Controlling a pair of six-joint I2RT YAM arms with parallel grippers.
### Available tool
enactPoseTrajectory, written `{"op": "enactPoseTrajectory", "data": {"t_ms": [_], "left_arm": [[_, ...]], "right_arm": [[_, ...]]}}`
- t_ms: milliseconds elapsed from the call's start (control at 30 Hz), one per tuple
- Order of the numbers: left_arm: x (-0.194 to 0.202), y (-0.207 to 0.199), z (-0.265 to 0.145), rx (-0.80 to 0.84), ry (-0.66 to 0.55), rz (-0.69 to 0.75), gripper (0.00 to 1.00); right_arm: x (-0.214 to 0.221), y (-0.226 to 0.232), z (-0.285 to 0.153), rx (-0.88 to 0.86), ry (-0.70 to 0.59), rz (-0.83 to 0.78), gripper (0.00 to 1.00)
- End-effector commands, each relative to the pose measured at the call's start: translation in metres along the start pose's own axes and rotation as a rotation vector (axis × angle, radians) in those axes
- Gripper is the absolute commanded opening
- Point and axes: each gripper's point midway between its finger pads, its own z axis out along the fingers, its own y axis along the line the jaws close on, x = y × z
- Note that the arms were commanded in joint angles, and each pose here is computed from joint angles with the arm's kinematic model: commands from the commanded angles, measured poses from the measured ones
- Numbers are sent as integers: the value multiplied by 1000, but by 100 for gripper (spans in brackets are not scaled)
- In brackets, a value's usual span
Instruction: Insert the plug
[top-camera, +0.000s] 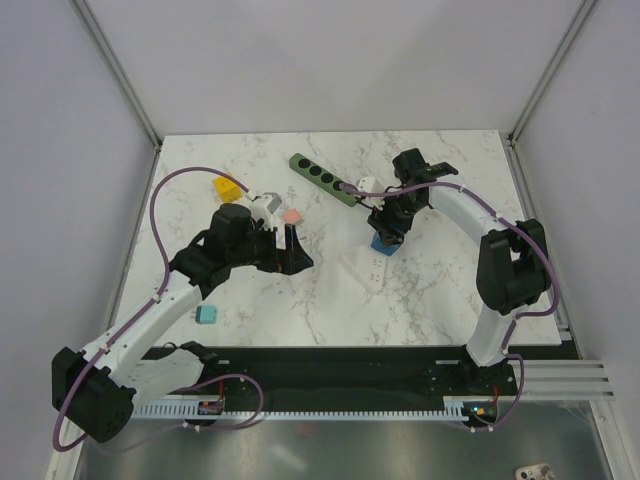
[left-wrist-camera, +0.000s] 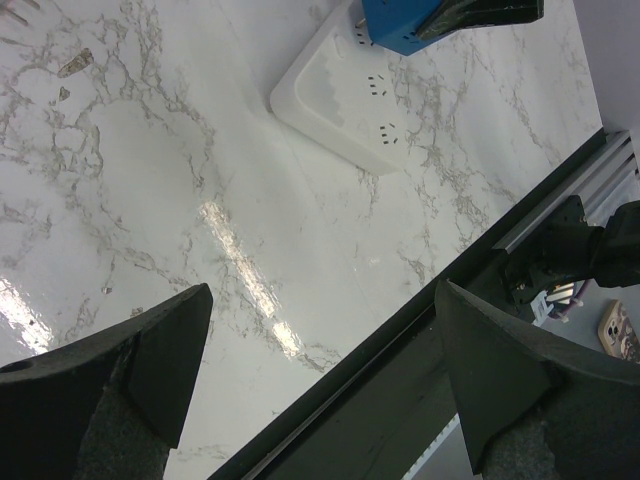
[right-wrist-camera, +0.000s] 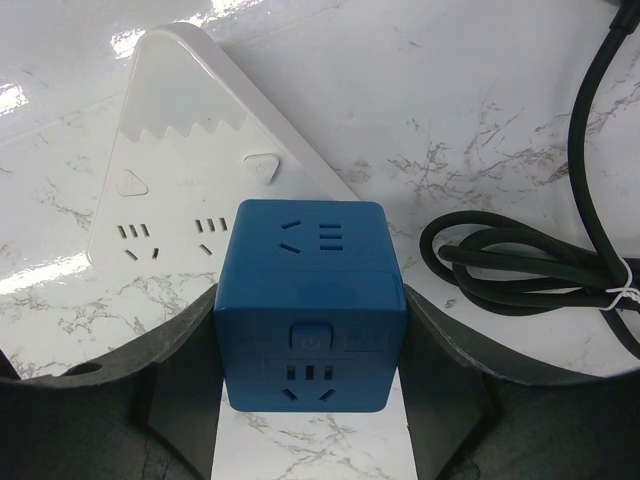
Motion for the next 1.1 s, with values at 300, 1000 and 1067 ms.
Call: {"op": "enactPoseTrajectory", "data": {"t_ms": [300, 1000, 1067], "left_arm": [[-5, 1, -4, -2, -28, 40, 100], [-5, 1, -4, -2, -28, 39, 100], [-5, 1, -4, -2, -26, 37, 100]], "right_arm": [[-15, 8, -14, -21, -59, -12, 0], [-18, 11, -23, -11, -64, -12, 0], [-18, 12, -24, -10, -64, -14, 0]]}}
